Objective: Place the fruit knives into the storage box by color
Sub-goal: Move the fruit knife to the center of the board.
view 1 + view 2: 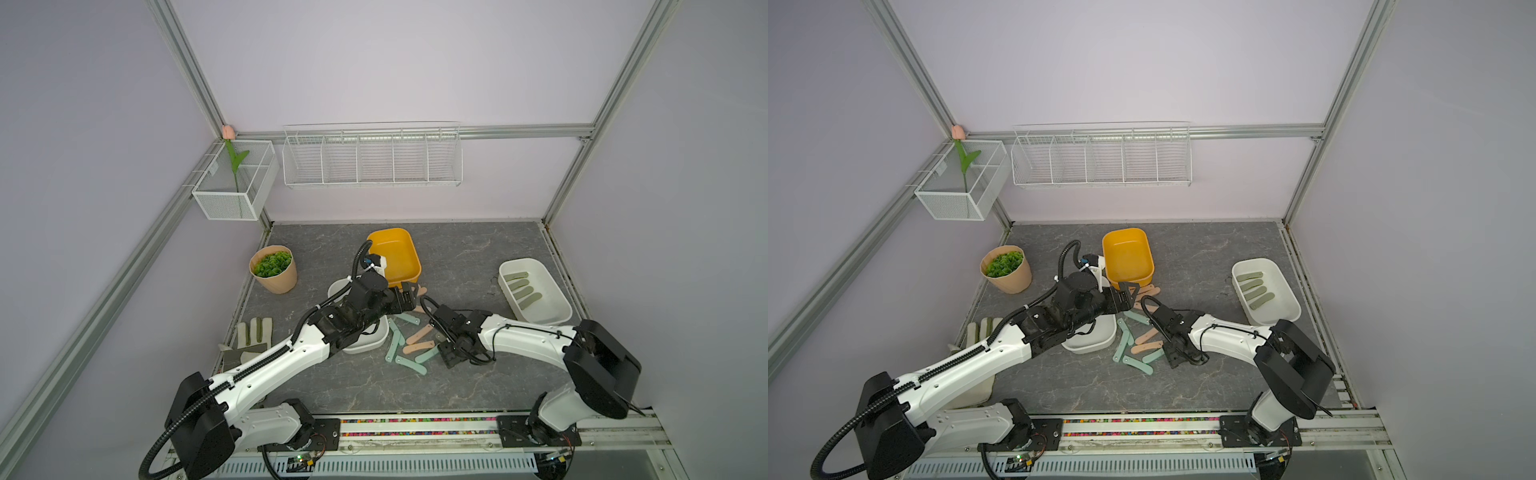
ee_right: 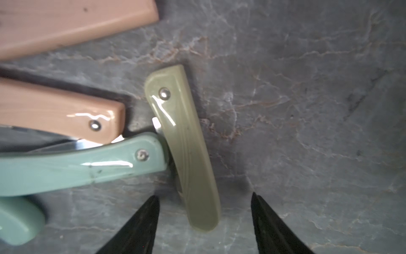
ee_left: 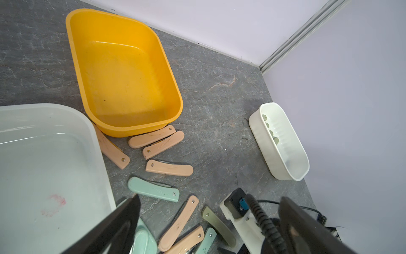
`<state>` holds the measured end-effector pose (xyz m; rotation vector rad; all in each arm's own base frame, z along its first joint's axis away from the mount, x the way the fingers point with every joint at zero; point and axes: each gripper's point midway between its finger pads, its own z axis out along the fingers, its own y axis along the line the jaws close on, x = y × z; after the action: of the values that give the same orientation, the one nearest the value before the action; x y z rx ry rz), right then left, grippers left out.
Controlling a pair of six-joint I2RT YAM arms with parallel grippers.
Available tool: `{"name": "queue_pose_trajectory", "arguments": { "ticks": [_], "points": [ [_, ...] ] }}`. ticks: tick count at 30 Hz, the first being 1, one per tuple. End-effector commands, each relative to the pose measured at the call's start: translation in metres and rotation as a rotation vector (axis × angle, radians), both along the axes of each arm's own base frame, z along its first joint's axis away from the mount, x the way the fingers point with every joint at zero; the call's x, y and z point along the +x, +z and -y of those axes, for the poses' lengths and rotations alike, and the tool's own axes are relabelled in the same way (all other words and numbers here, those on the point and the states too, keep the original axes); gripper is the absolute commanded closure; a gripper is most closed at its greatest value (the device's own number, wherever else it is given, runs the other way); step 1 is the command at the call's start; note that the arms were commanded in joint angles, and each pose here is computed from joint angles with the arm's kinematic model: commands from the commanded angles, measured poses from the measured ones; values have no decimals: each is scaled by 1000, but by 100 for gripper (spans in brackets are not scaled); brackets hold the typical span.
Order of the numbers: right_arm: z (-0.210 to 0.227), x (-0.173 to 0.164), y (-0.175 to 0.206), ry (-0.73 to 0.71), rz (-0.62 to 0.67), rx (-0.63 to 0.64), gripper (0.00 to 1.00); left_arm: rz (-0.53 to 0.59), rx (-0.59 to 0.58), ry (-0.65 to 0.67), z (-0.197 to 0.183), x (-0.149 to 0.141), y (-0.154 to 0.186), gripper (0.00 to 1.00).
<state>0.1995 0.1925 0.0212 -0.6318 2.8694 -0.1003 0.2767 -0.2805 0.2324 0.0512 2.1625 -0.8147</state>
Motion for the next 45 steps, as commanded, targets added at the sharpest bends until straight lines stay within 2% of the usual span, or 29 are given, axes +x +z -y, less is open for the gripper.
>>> {"name": "queue_pose_trajectory", "arguments": {
  "ticks": [1, 6, 13, 17, 23, 30, 38, 45],
  "points": [
    [-2, 15, 4, 1, 51, -36, 32, 9, -2, 29, -8, 1, 2, 1],
    [12, 28, 4, -45, 69, -67, 39, 14, -5, 25, -7, 1, 5, 1],
    [29, 46, 4, -135, 53, 2, 47, 15, -15, 21, -6, 1, 5, 1],
    [23, 50, 3, -110, 36, 40, 46, 17, -18, 22, -6, 1, 6, 1],
    [17, 56, -1, -68, 16, 36, 34, 19, -18, 23, -6, 1, 6, 1],
    [20, 71, 1, -82, 26, 29, 32, 15, -20, 18, -4, 2, 4, 1],
    [25, 88, -3, -143, 8, 77, 35, 12, -17, 21, -3, 4, 3, 1],
    [16, 82, -9, -172, -42, 147, 41, 10, -17, 17, 0, 5, 1, 1]
  ]
}}
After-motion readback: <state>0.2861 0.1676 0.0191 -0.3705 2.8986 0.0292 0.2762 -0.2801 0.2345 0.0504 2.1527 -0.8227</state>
